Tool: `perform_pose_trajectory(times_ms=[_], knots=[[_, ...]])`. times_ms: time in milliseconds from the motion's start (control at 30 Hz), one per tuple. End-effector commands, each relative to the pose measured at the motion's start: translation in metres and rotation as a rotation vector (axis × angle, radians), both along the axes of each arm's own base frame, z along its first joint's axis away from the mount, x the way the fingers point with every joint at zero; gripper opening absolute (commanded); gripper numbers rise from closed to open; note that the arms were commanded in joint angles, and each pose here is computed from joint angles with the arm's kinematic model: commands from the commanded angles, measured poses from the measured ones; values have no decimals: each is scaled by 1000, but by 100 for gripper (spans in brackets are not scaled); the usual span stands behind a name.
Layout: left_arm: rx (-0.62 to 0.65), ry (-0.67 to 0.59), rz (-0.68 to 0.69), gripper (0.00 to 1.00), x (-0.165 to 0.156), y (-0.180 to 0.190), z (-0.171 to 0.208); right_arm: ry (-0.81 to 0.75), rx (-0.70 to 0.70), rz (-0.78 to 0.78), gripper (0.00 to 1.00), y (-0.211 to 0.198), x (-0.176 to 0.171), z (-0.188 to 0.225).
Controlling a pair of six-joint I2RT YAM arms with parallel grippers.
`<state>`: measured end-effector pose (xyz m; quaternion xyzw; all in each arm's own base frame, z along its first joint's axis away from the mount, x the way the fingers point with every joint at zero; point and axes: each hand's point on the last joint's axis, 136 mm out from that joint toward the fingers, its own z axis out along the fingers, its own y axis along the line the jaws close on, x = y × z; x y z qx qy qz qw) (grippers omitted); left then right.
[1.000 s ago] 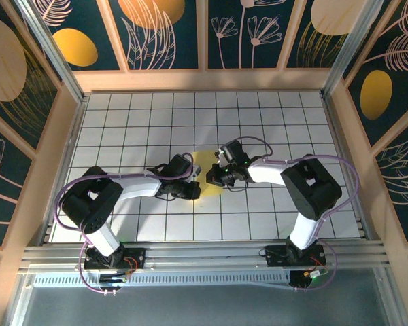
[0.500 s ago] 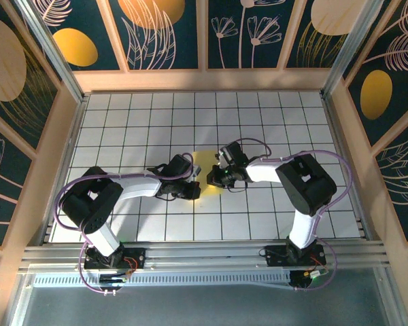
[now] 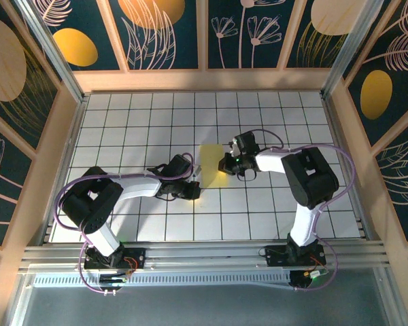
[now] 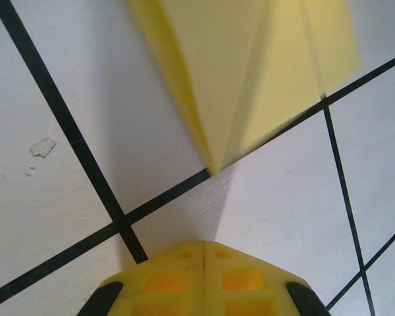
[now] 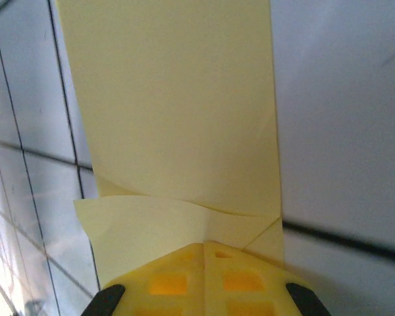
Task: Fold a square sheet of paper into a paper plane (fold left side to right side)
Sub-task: Fold the triangle a second time at the center of the table, then turn over the paper at the center of the table.
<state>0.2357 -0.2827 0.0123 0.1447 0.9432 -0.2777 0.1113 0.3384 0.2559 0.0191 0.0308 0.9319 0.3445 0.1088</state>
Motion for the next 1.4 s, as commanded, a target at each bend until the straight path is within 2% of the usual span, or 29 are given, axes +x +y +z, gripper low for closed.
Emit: perform_pose_trajectory(times_ms=[0, 100, 200, 367, 500, 667, 800, 1367], knots=[[45, 45, 49, 0, -6, 14, -11, -24, -64, -30, 0, -18, 13, -4], [-35, 3, 65, 1, 7, -2, 12, -62, -37, -46, 0, -23, 20, 13], [-96, -47, 75, 8, 22, -14, 37, -87, 0, -34, 0, -21, 19, 29], [-208, -103, 146, 30, 58, -20, 73, -113, 43, -17, 1, -20, 12, 47], [-322, -100, 220, 42, 88, -16, 85, -167, 24, -51, 18, -33, 13, 59], [-370, -64, 187, 44, 107, -30, 74, -227, -50, -102, 39, -62, 10, 67], [-404, -29, 150, 44, 112, -44, 65, -250, -73, -135, 49, -78, 3, 70], [-319, 49, 138, 40, 123, -51, 20, -221, -93, -166, 51, -97, -6, 61]])
